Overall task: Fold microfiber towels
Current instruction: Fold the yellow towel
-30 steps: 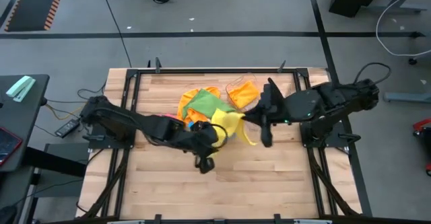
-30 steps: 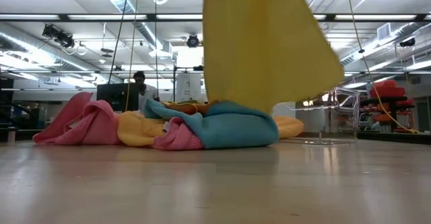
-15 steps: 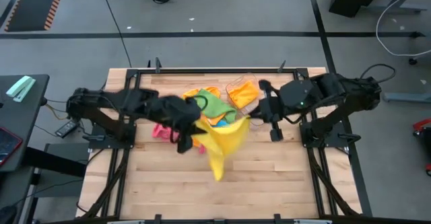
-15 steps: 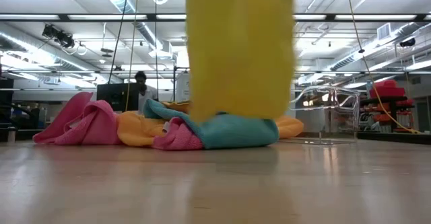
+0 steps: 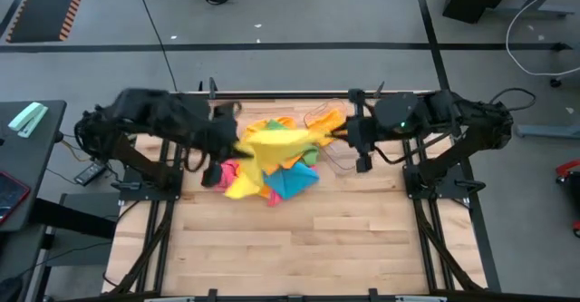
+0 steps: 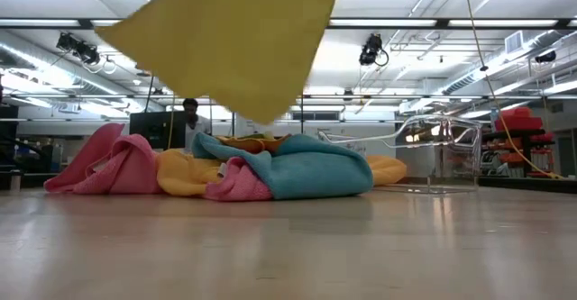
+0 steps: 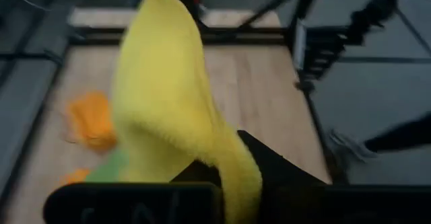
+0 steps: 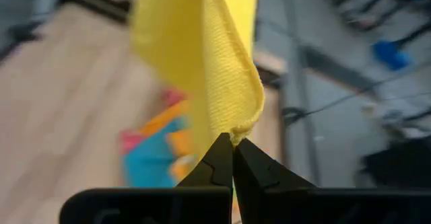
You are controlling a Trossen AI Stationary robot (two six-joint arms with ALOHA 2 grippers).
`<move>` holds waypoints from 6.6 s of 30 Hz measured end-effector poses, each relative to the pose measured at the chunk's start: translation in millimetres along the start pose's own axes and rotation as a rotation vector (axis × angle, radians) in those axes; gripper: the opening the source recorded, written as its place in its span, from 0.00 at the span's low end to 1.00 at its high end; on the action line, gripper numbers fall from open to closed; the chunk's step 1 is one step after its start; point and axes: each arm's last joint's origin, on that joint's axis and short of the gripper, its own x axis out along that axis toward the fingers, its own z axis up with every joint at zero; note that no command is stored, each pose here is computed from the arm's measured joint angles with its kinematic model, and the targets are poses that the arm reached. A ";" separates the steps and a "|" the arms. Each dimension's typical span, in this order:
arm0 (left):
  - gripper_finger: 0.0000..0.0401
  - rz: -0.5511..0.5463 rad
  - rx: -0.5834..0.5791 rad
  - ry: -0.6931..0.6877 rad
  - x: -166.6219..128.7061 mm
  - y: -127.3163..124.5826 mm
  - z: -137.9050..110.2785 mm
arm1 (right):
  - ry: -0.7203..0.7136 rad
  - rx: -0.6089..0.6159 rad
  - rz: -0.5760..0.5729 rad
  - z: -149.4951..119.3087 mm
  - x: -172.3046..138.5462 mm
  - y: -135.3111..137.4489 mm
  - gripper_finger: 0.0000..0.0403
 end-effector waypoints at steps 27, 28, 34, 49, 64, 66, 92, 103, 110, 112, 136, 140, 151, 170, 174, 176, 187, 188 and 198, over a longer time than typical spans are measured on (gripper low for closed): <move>0.03 -0.385 -0.424 0.093 311.3 -195.1 -133.3 | 0.553 0.097 0.659 -103.9 39.5 189.8 0.01; 0.02 -0.408 -0.450 0.079 313.0 -197.1 -132.6 | 0.558 0.103 0.699 -103.4 36.0 194.4 0.01; 0.05 -0.461 -0.469 0.050 310.1 -204.9 -130.4 | 0.534 0.056 0.847 -101.5 18.9 215.5 0.01; 0.04 -0.312 -0.415 0.378 312.8 -178.4 -154.0 | 0.499 0.050 0.611 -131.0 71.1 195.4 0.01; 0.04 -0.087 -0.367 0.496 336.3 -156.6 -182.5 | 0.482 0.099 0.553 -181.2 103.7 201.9 0.01; 0.03 -0.065 -0.367 0.518 339.8 -153.4 -186.7 | 0.485 0.108 0.539 -184.7 106.5 199.9 0.01; 0.03 0.101 -0.341 0.560 345.9 -122.5 -189.5 | 0.550 0.185 0.451 -199.8 123.2 173.0 0.01; 0.08 0.087 -0.334 0.533 336.0 -120.0 -177.2 | 0.607 0.230 0.502 -184.5 113.2 171.8 0.01; 0.05 0.116 -0.298 0.544 339.4 -103.8 -175.2 | 0.620 0.230 0.479 -190.4 114.7 172.1 0.01; 0.03 0.120 -0.291 0.544 340.3 -100.1 -174.3 | 0.619 0.230 0.481 -193.8 115.7 173.5 0.01; 0.17 0.227 -0.268 0.568 343.4 -90.7 -196.9 | 0.568 0.234 0.455 -201.0 121.4 176.6 0.03; 0.28 0.232 -0.267 0.565 343.4 -90.5 -196.9 | 0.573 0.247 0.415 -201.4 121.7 175.7 0.13; 0.49 0.265 -0.237 0.591 339.3 -88.2 -198.2 | 0.728 0.343 0.303 -212.8 115.2 172.6 0.41; 0.42 0.040 -0.029 0.354 333.6 -97.1 -160.8 | 0.489 0.705 0.344 -182.4 103.8 218.9 0.46; 0.39 0.050 -0.034 0.358 338.1 -90.7 -161.7 | 0.461 0.673 0.305 -185.5 105.6 240.8 0.46; 0.37 0.052 -0.041 0.367 336.2 -85.7 -159.5 | 0.498 0.628 0.295 -193.7 109.5 254.4 0.46; 0.26 0.008 -0.048 0.363 304.4 -77.1 -136.2 | 0.697 0.294 0.317 -225.4 105.3 282.7 0.46; 0.26 0.009 -0.065 0.358 304.3 -77.1 -135.1 | 0.709 0.225 0.313 -227.6 105.3 280.4 0.46; 0.20 -0.042 -0.107 0.321 305.4 -83.0 -131.0 | 0.828 -0.317 0.066 -243.4 125.7 221.5 0.46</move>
